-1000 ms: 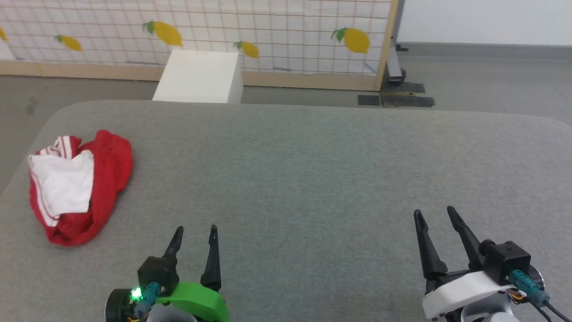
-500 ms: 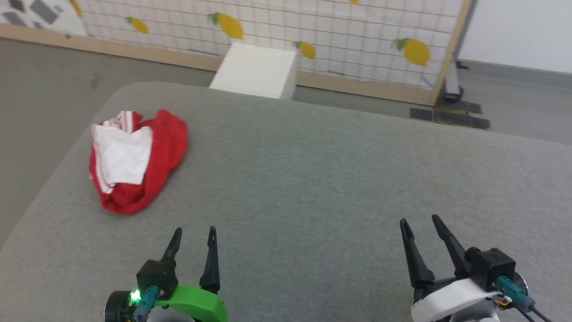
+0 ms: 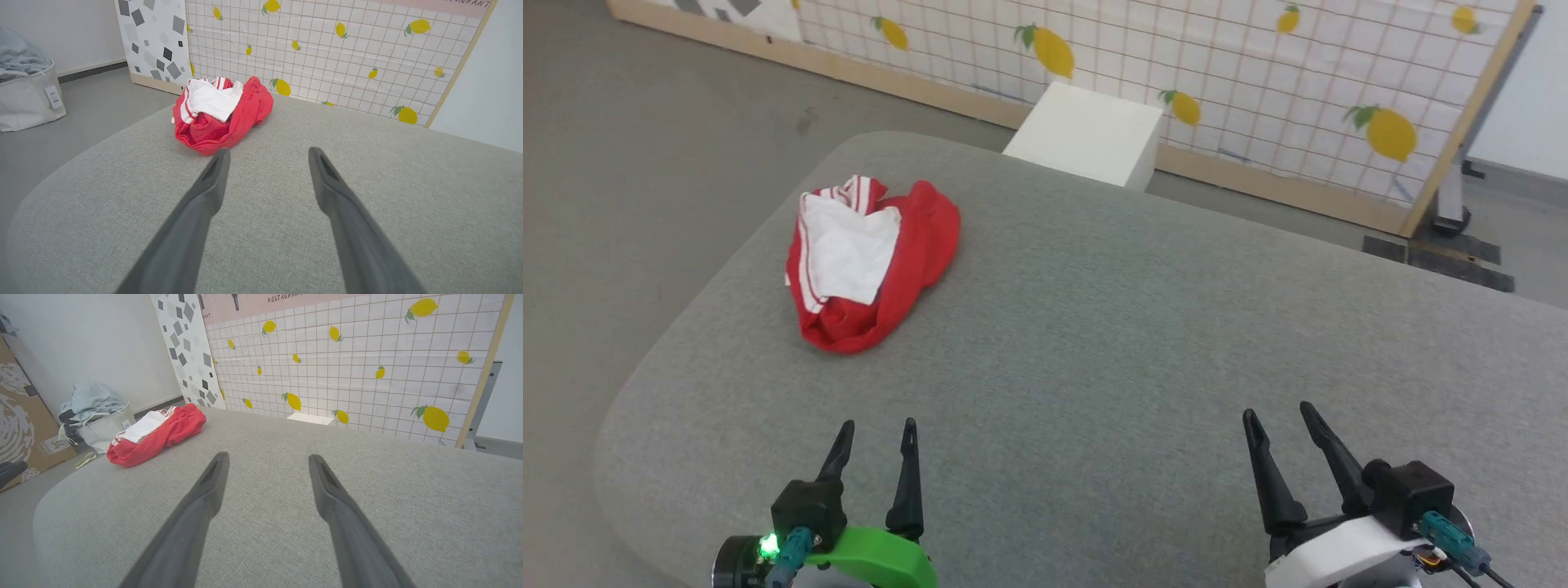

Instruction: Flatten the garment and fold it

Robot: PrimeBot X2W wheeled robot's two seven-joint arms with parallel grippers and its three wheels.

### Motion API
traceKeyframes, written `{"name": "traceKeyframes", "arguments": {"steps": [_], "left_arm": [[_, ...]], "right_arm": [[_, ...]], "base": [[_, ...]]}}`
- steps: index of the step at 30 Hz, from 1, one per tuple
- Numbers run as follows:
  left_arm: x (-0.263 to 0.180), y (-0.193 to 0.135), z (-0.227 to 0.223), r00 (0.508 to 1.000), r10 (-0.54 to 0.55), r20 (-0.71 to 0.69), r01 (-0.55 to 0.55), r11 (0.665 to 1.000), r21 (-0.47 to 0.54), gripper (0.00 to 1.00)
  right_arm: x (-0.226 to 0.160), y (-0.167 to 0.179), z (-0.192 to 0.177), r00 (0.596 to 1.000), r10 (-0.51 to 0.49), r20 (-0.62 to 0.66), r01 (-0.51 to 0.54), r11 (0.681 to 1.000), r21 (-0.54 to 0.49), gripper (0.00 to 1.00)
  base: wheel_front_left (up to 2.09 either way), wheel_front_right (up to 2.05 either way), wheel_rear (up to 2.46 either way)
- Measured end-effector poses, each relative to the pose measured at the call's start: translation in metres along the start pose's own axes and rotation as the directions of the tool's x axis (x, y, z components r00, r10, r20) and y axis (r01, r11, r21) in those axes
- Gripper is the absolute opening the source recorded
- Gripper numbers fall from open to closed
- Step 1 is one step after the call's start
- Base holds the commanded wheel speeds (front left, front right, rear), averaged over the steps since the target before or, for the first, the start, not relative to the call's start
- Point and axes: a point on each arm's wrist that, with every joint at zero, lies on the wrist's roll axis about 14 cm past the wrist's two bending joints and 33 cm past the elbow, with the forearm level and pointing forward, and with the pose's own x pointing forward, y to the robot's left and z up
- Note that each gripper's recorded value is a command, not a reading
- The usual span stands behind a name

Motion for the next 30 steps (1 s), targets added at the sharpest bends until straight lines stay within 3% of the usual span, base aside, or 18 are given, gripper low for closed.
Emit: {"name": "traceKeyframes", "arguments": {"steps": [12, 30], "left_arm": [[-0.007, 0.012, -0.001, 0.999, 0.043, -0.005, -0.043, 0.999, 0.006, 1.00], [-0.004, 0.012, -0.003, 0.999, 0.046, -0.016, -0.046, 0.999, 0.007, 1.00]], "right_arm": [[0.010, 0.012, -0.009, 0.999, 0.044, -0.024, -0.044, 0.999, 0.012, 1.00], [0.011, 0.007, -0.014, 0.999, 0.034, -0.036, -0.033, 0.999, 0.021, 1.00]], "base": [[0.00, 0.00, 0.00], [0.00, 0.00, 0.00]]}}
